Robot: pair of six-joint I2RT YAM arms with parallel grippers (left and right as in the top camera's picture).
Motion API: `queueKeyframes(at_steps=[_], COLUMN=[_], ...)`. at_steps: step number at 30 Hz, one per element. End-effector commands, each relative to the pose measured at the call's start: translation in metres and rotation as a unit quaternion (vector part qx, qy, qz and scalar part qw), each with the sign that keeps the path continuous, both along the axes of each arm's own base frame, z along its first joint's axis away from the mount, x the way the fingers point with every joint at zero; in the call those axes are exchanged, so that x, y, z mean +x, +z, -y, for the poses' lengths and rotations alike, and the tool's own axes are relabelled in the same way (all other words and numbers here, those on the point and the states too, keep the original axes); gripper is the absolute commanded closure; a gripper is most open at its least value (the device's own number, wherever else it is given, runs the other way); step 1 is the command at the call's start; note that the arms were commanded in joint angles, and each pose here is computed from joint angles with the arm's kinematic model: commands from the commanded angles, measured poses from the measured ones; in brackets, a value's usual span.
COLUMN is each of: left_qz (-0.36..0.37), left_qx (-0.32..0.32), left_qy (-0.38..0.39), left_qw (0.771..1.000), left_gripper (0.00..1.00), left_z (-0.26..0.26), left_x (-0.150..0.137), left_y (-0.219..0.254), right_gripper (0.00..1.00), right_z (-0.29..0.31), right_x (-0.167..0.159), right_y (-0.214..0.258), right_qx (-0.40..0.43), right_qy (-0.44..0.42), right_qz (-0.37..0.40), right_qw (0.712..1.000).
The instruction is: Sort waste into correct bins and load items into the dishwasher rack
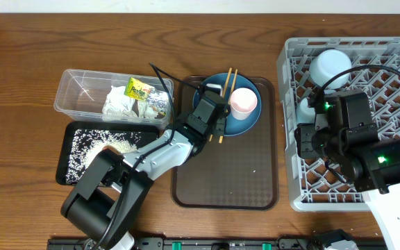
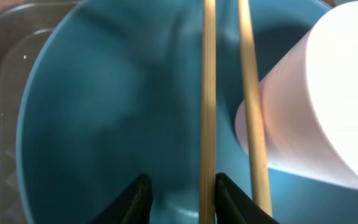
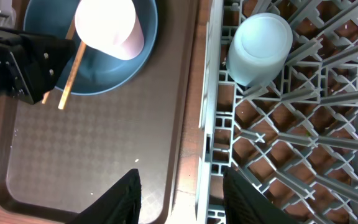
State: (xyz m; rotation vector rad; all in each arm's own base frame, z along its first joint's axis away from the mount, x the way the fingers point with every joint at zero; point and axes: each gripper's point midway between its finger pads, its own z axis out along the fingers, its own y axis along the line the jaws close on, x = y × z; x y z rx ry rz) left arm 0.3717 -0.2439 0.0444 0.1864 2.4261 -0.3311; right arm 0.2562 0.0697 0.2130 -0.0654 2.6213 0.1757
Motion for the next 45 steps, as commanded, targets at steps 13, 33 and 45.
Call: queueKeyframes(at_steps=[13,33,45], left_qz=[0.037,0.064,0.035], left_qx=[-0.021,0.019,0.033], left_qy=[-0.009,0.015,0.015], left_qw=[0.999,0.998,0.999], left_gripper=[0.89,0.89,0.89], left_z=[0.008,-0.013,-0.018], left_x=[0.008,0.009,-0.001], left_y=[0.028,0.049,0.038], right_gripper=[0.55,0.55,0.55], right_z=[0.001,0.002,0.002], right_x=[0.004,0.004,0.003], right_y=[0.003,0.003,0.003], right_qx=[0.003,0.003,0.003], right_qy=[-0.007,-0.007,-0.007], right_qz=[0.010,0.009,0.008], right_qw=[1.000,1.000,1.000])
